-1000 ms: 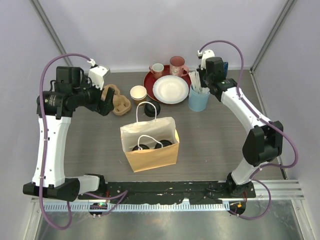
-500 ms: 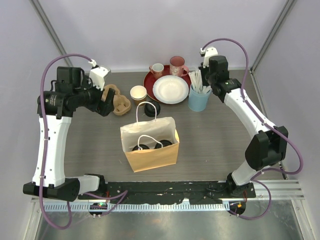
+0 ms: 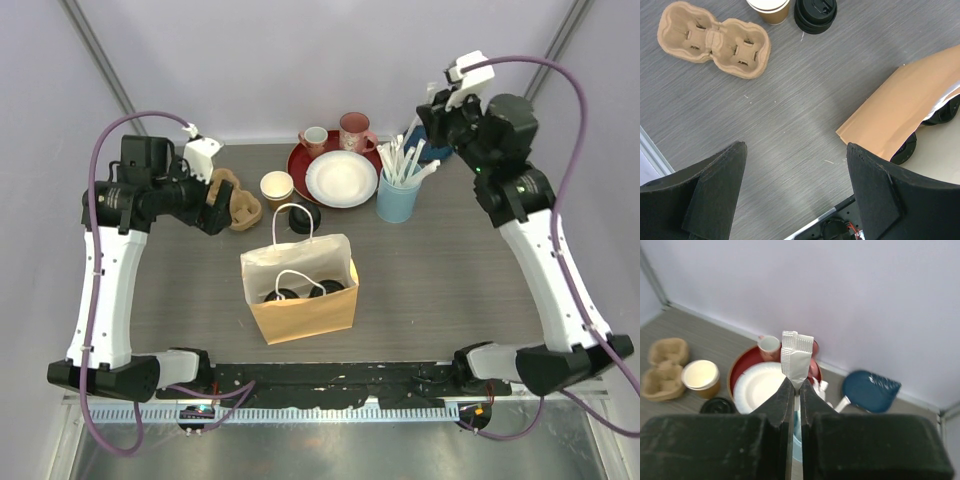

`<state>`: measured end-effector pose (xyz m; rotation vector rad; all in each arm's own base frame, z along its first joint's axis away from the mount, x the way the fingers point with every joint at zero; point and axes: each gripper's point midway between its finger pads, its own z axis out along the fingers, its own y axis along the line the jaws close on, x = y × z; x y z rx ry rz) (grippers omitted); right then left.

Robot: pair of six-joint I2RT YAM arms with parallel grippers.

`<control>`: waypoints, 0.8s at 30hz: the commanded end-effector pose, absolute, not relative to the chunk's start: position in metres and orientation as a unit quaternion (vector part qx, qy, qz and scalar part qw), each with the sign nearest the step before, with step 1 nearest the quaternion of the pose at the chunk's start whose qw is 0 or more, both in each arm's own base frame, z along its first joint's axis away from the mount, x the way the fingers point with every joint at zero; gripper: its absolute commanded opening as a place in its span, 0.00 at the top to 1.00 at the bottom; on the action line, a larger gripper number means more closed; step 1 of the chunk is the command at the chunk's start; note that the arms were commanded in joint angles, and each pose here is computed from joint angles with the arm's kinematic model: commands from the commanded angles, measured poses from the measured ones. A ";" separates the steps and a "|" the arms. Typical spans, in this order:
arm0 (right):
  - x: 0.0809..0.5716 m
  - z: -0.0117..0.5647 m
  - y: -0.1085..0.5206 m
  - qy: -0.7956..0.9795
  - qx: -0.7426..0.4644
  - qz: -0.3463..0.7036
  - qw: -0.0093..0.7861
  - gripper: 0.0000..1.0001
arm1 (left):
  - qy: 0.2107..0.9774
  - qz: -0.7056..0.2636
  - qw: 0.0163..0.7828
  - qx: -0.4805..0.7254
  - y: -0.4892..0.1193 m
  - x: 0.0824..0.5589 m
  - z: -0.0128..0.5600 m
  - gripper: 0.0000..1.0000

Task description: Pack the takeout coffee

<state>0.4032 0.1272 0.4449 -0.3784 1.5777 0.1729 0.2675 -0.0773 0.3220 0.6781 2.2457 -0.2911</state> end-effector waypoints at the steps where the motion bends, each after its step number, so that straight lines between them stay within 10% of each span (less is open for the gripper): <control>1: 0.333 0.512 0.166 0.615 -0.245 0.216 0.718 0.99 | 0.869 -0.126 0.399 0.262 -0.083 0.277 0.329 0.16; 11: 0.220 0.514 0.221 0.566 -0.327 0.476 0.588 0.99 | 0.868 -0.124 0.400 0.266 -0.082 0.273 0.327 0.16; 24: 0.168 0.440 0.297 0.550 -0.407 0.526 0.505 0.99 | 0.868 -0.124 0.399 0.268 -0.081 0.271 0.327 0.16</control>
